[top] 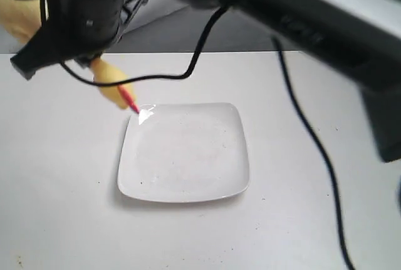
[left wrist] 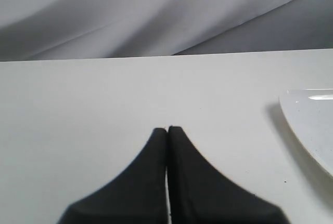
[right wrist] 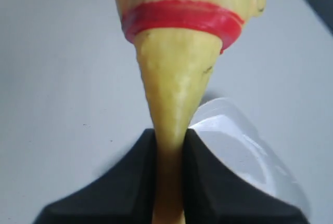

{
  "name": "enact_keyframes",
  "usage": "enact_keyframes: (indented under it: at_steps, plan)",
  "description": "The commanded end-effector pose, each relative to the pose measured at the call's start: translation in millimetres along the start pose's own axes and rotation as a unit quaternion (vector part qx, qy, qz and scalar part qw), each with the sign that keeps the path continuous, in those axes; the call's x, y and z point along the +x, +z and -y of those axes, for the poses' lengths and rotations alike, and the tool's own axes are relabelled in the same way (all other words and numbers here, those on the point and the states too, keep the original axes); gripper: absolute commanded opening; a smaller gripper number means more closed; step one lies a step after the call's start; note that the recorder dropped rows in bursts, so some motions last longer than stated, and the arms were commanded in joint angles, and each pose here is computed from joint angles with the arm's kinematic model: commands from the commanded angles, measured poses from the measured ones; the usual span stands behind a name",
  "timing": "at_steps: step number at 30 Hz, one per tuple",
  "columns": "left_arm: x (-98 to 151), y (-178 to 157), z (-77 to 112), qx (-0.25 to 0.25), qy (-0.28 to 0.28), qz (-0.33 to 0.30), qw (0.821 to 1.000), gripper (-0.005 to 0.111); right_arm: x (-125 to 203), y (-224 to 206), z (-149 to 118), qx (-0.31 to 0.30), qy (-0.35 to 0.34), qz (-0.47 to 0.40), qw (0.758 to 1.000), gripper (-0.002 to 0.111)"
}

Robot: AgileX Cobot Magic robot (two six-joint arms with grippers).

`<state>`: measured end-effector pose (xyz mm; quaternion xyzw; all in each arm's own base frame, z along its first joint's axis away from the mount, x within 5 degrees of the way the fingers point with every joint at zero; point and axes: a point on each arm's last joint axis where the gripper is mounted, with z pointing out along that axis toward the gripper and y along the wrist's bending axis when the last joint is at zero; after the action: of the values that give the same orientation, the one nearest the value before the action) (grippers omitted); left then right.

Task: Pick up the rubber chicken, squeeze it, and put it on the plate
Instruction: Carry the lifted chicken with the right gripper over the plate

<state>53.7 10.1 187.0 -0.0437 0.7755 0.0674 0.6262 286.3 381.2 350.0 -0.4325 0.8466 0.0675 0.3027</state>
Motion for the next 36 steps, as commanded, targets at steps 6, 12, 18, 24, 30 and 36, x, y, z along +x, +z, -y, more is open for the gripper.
enact_keyframes:
  at_steps: [6, 12, 18, 24, 30, 36]
  plan:
    - [0, 0, 0.3, 0.002, -0.001, 0.002, 1.000, 0.001, 13, -154, 34, 0.046, -0.076, 0.115, 0.989, 0.000]
    - [0, 0, 0.3, 0.002, -0.001, 0.002, 1.000, 0.001, 61, -186, 46, 0.079, -0.118, 0.078, 0.987, 0.000]
    - [0, 0, 0.3, 0.002, -0.001, 0.002, 1.000, 0.001, 117, -169, 49, 0.069, -0.127, -0.007, 0.989, 0.000]
    - [0, 0, 0.3, 0.002, -0.001, 0.002, 1.000, 0.001, 155, -128, 36, 0.019, -0.151, -0.039, 0.988, 0.000]
    - [0, 0, 0.3, 0.002, -0.001, 0.002, 1.000, 0.001, 172, -106, 30, 0.003, -0.159, -0.062, 0.985, 0.000]
    - [0, 0, -2.0, -0.011, 0.044, 0.004, 0.999, 0.001, 172, -105, 30, 0.002, -0.158, -0.058, 0.986, 0.000]
